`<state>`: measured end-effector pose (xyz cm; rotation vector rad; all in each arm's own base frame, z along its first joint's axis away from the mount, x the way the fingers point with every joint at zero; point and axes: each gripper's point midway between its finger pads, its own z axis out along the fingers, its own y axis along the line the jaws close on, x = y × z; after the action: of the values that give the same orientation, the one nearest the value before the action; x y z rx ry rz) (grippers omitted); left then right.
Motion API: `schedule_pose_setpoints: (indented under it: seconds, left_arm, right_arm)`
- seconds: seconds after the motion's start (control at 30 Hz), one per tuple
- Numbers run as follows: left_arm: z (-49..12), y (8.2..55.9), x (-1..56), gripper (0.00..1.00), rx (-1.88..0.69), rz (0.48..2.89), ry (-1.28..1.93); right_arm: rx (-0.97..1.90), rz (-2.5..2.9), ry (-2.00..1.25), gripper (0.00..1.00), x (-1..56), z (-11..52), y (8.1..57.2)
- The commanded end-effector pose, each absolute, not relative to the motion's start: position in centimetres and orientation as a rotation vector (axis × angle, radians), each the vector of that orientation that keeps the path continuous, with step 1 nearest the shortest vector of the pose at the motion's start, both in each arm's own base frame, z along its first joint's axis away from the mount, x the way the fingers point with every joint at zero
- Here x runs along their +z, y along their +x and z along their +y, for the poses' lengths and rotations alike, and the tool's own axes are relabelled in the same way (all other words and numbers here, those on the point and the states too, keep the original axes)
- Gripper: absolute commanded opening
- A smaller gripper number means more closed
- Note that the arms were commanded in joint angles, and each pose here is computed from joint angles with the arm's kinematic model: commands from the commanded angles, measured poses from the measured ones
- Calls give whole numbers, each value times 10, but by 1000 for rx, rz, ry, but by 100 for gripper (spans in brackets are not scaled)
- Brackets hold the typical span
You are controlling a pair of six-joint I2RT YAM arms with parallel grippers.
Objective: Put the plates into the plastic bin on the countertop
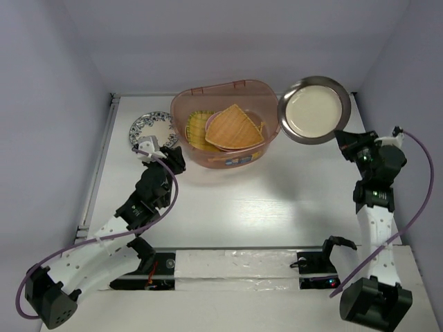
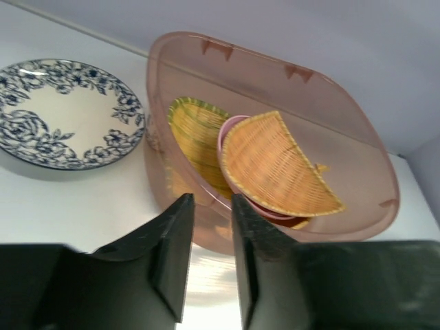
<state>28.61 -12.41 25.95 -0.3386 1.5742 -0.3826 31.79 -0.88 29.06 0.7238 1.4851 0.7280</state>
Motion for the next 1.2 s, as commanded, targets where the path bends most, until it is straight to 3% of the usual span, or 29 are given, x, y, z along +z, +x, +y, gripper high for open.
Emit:
schedule_pose_setpoints:
  seconds: [0.0,0.23,0.37,0.5,0.83,1.13,1.17]
  left_arm:
    - [-111,290,295,23,-361,1496,-406]
    - [-104,318,299,24,-449,1517,-462]
    - [-89,335,297,35,-423,1531,-552]
    - [-59,349,288,53,-377,1512,-679]
    - [-9,387,234,51,-444,1586,-870]
    - [22,409,164,53,-357,1747,-1024]
    - [28,410,153,54,-330,1770,-1043]
  right_arm:
    - [942,1313,364,0,406,37,311]
    - [1152,1447,185,0,420,125,358]
    - [1242,1521,140,0,407,166,386]
    - [1307,1598,138,0,383,190,415]
    - [1147,1845,207,0,295,198,483]
    - [1141,2018,131,0,245,226,496]
    - [1132,2027,125,10,242,226,496]
